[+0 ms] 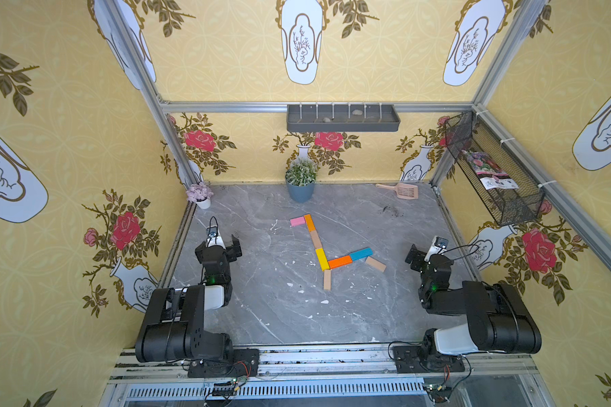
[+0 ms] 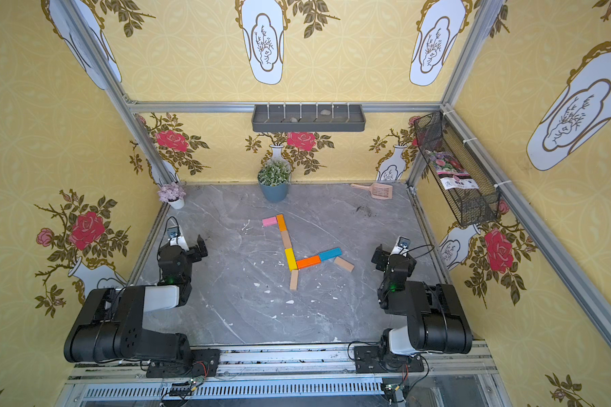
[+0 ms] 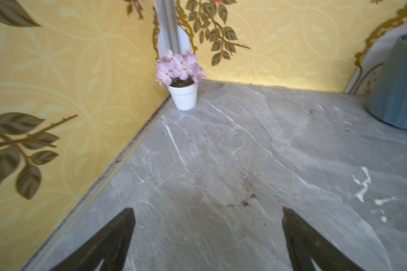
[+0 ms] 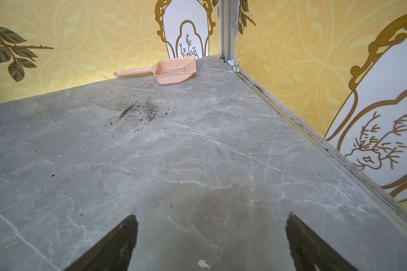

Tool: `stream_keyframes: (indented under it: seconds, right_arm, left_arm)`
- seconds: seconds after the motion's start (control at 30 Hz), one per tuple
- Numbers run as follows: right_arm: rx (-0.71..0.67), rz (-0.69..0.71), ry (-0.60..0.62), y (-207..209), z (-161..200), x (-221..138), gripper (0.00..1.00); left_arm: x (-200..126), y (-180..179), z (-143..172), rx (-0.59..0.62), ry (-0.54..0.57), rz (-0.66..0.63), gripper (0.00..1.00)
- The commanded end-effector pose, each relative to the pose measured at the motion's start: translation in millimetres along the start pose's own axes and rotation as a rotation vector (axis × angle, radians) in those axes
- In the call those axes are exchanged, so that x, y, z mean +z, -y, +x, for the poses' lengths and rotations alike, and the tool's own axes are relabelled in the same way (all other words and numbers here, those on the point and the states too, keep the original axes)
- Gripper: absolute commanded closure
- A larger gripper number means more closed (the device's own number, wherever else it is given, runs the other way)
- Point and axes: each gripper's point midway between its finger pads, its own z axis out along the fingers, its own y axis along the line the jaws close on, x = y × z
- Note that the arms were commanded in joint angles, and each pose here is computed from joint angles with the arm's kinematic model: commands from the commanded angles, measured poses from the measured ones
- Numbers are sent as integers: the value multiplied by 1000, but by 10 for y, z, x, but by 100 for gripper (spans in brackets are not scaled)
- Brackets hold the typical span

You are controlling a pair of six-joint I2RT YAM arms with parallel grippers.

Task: Assemble a giraffe with building blocks
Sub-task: Reset both arms

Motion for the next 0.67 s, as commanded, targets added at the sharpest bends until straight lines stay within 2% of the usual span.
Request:
stream_keyframes:
  seconds: [0.0,0.63]
  right_arm:
    - [5,6,54,6,-128,-6,2]
    - [7,4,54,6,-129,-7,2]
  left_arm:
    - [11,109,78,4,-37,72,1]
    - [11,157,79,10,-39,110,1]
